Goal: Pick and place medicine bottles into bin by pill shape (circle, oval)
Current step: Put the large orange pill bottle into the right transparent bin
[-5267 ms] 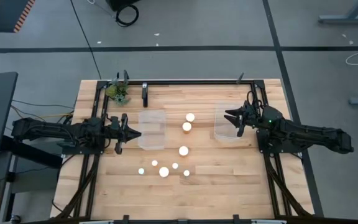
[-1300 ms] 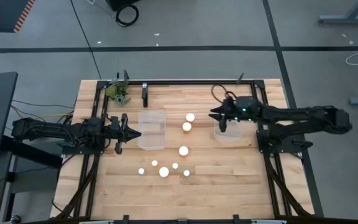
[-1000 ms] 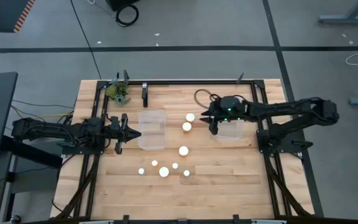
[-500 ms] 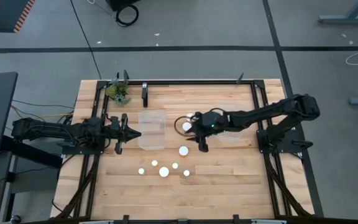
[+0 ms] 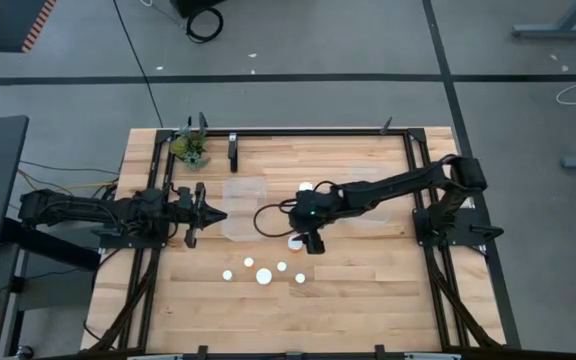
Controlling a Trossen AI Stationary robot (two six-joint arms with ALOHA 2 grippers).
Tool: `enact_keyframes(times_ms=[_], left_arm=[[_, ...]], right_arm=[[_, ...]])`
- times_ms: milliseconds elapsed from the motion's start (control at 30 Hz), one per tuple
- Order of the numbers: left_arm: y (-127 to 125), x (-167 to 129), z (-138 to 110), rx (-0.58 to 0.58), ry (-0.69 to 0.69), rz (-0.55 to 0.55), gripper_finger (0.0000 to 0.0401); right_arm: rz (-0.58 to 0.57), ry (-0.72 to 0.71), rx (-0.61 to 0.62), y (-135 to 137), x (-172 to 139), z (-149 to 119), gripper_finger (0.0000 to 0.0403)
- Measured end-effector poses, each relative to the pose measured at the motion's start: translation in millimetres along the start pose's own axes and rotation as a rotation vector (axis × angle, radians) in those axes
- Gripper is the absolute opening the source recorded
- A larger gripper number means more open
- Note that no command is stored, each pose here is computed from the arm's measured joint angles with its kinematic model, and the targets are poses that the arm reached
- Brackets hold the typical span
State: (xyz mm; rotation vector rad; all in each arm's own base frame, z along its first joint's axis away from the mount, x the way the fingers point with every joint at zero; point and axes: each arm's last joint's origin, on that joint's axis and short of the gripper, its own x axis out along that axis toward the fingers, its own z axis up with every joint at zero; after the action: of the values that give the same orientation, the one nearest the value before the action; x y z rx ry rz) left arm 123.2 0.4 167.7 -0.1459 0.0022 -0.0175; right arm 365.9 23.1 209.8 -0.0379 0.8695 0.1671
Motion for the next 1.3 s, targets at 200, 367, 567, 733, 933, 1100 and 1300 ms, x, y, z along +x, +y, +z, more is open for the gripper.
enact_keyframes(times_ms=[200,367,567,733,933,1100,1300], left_arm=[[0,0,0,0.0,-0.001,0.0,0.0035],[0,0,0,0.0,-0.001,0.0,0.0032],[0,0,0,0.0,0.0,-0.001,0.0026],[0,0,0,0.0,0.0,0.0,0.0032],[0,0,0,0.0,0.0,0.0,0.0034],[0,0,0,0.0,0.0,-0.001,0.0026],[0,0,0,0.0,0.0,0.0,0.003]], right_arm=[[0.042,0.047,-0.027,9,10,14,0.0253],[0.055,0.109,-0.032,13,21,23,0.0253],[0.031,0.248,-0.063,13,43,23,0.0253],[-0.001,0.267,-0.123,17,44,28,0.0253],[0.001,0.312,-0.105,18,43,24,0.0253],[-0.028,0.326,-0.131,17,42,23,0.0253],[-0.034,0.327,-0.149,15,44,21,0.0253]])
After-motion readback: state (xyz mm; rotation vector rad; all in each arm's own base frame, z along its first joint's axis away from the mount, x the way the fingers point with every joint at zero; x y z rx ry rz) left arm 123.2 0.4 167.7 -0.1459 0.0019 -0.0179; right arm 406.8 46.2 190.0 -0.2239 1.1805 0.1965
